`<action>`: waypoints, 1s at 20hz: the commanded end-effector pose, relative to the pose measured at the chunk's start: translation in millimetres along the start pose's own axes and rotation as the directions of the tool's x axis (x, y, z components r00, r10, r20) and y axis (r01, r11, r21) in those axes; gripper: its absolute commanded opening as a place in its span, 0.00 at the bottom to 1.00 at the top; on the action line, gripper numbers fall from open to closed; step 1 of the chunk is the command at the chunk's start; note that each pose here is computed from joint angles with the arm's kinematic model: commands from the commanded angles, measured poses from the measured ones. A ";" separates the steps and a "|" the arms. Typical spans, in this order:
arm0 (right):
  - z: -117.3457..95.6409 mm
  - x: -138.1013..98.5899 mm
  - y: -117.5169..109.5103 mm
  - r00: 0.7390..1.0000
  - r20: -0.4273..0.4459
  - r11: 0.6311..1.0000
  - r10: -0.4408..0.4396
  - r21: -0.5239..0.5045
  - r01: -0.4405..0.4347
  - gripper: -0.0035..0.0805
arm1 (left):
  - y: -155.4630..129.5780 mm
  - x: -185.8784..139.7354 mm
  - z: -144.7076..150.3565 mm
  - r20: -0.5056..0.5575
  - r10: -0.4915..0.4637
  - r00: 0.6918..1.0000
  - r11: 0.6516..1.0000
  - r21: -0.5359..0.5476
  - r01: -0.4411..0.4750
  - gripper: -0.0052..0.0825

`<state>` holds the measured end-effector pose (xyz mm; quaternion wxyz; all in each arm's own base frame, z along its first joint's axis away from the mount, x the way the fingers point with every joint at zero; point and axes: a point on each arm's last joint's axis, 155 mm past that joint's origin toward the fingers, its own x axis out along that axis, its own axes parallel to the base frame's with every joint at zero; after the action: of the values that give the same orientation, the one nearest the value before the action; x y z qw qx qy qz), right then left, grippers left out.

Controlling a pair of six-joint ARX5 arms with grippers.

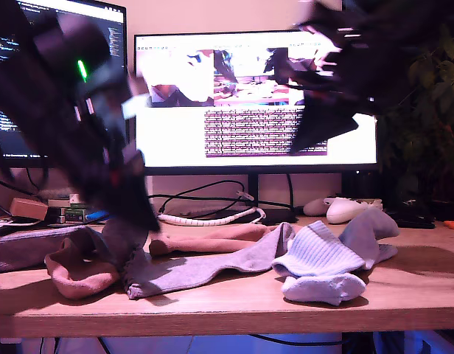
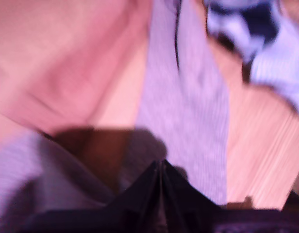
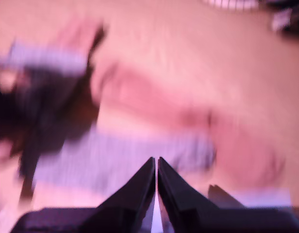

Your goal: Pair up the socks based on colour and pattern, by placing them on top of one another

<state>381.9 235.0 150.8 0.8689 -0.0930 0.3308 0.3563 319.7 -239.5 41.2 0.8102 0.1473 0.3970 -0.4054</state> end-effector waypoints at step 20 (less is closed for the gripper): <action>-96.8 96.3 -8.9 0.901 -0.422 0.992 0.102 0.111 -0.061 0.03 | -12.7 32.3 -36.2 -0.163 -0.070 0.984 0.989 -0.138 0.047 0.04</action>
<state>389.7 244.0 23.8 0.7675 -0.1058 0.5280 0.3479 319.0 -249.2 17.0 0.7903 0.1126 0.4584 -0.3906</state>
